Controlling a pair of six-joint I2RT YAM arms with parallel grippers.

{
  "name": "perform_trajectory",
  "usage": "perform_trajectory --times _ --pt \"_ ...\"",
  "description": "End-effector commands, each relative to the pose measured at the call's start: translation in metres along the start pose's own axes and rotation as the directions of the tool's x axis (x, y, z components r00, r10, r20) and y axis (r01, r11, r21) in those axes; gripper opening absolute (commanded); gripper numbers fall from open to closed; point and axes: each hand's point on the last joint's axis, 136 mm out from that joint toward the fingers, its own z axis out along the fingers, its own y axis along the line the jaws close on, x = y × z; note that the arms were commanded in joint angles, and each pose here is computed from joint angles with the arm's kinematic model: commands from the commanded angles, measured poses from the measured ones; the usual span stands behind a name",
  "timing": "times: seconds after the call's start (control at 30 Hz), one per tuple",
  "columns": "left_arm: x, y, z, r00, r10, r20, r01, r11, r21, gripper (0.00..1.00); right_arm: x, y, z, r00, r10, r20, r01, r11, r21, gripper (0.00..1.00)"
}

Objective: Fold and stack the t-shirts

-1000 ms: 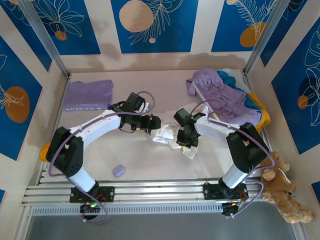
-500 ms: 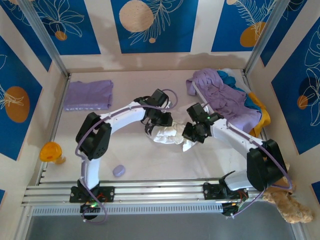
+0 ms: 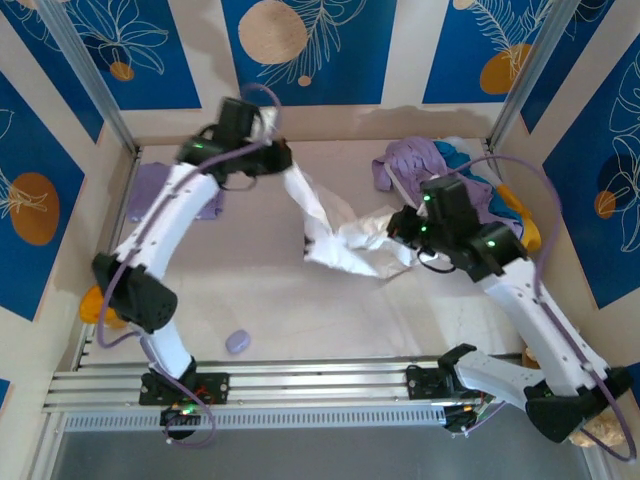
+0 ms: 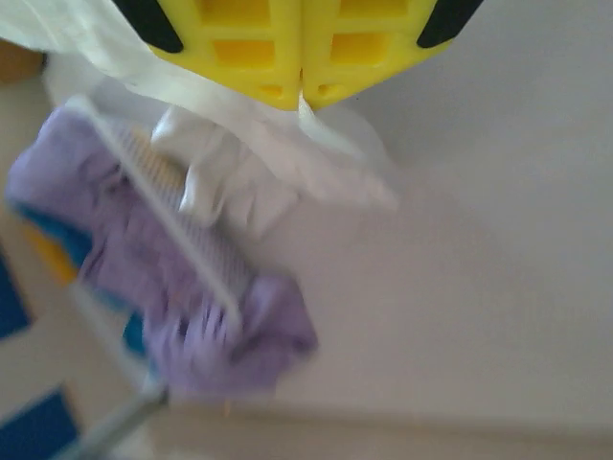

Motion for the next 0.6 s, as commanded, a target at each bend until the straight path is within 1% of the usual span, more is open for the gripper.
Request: perform_trajectory --times 0.0,0.07,0.2,0.27,0.33,0.43,0.57 --pt "-0.039 -0.001 -0.076 0.991 0.02 0.135 -0.019 1.0 -0.009 0.0 -0.034 0.013 -0.048 0.984 -0.078 0.161 0.081 0.997 -0.007 0.0" --pt "-0.059 0.01 -0.104 0.98 -0.009 0.198 0.01 1.0 -0.008 0.0 -0.056 0.029 -0.073 0.962 -0.11 0.252 0.122 0.992 -0.033 0.0" --pt "-0.088 0.032 -0.145 0.951 -0.072 0.302 0.074 0.997 0.005 0.0 -0.091 0.051 -0.111 0.906 -0.163 0.391 0.192 0.981 -0.036 0.0" --pt "-0.103 0.041 -0.167 0.924 -0.111 0.365 0.107 0.994 0.032 0.0 -0.107 0.059 -0.13 0.868 -0.184 0.462 0.222 0.975 -0.029 0.0" --pt "-0.113 0.046 -0.181 0.904 -0.154 0.399 0.135 0.988 0.076 0.0 -0.12 0.066 -0.143 0.834 -0.196 0.515 0.242 0.97 -0.022 0.0" --pt "-0.121 0.047 -0.189 0.894 -0.186 0.407 0.147 0.981 0.125 0.0 -0.13 0.074 -0.155 0.81 -0.206 0.549 0.262 0.965 -0.024 0.0" --pt "-0.116 0.039 -0.187 0.905 -0.208 0.372 0.151 0.972 0.178 0.0 -0.131 0.081 -0.154 0.81 -0.212 0.547 0.279 0.959 -0.041 0.0"
